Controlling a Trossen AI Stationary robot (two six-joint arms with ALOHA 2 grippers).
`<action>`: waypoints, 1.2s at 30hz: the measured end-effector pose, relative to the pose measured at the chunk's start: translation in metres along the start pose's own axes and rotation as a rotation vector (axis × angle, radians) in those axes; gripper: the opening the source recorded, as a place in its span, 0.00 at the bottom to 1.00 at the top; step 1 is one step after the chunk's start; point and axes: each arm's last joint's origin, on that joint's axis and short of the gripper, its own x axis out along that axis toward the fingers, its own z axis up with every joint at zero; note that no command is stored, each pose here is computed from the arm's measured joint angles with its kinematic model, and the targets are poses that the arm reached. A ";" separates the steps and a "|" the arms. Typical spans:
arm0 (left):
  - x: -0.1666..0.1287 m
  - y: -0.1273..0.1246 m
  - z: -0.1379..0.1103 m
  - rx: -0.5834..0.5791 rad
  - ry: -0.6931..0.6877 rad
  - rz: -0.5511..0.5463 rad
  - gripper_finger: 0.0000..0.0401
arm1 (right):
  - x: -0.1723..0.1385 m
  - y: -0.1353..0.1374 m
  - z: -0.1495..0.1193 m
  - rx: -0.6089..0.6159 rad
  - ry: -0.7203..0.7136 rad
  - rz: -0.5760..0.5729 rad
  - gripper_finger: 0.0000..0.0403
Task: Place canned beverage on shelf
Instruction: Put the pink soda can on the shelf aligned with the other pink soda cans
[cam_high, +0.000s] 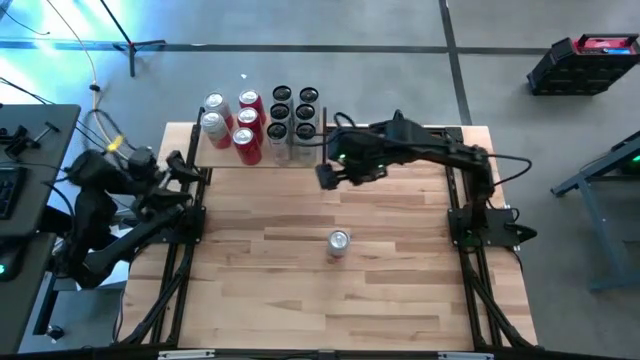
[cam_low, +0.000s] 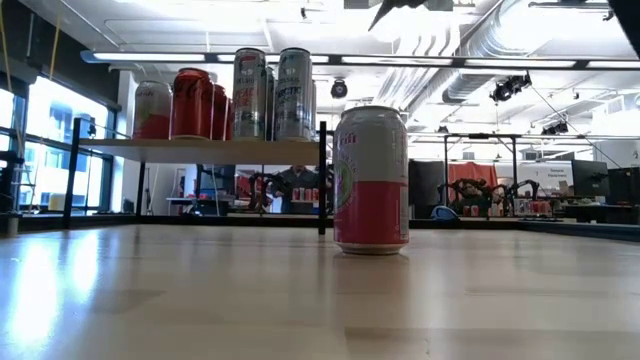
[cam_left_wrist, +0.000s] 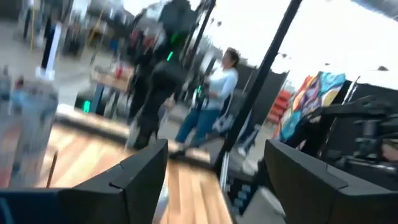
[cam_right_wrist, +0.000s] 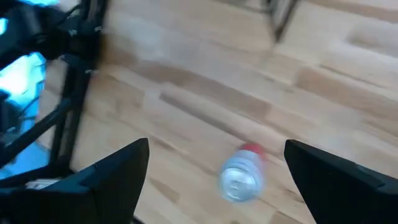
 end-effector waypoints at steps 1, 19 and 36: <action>-0.001 -0.003 0.003 0.020 -0.033 -0.012 0.65 | -0.005 -0.004 -0.001 0.001 -0.012 -0.008 0.89; 0.045 0.034 0.063 0.067 -0.320 0.000 0.66 | -0.073 -0.036 -0.020 -0.142 -0.186 -0.042 0.89; 0.081 0.072 0.084 0.147 -0.592 0.155 0.68 | -0.088 -0.016 -0.099 -0.429 -0.180 0.028 0.89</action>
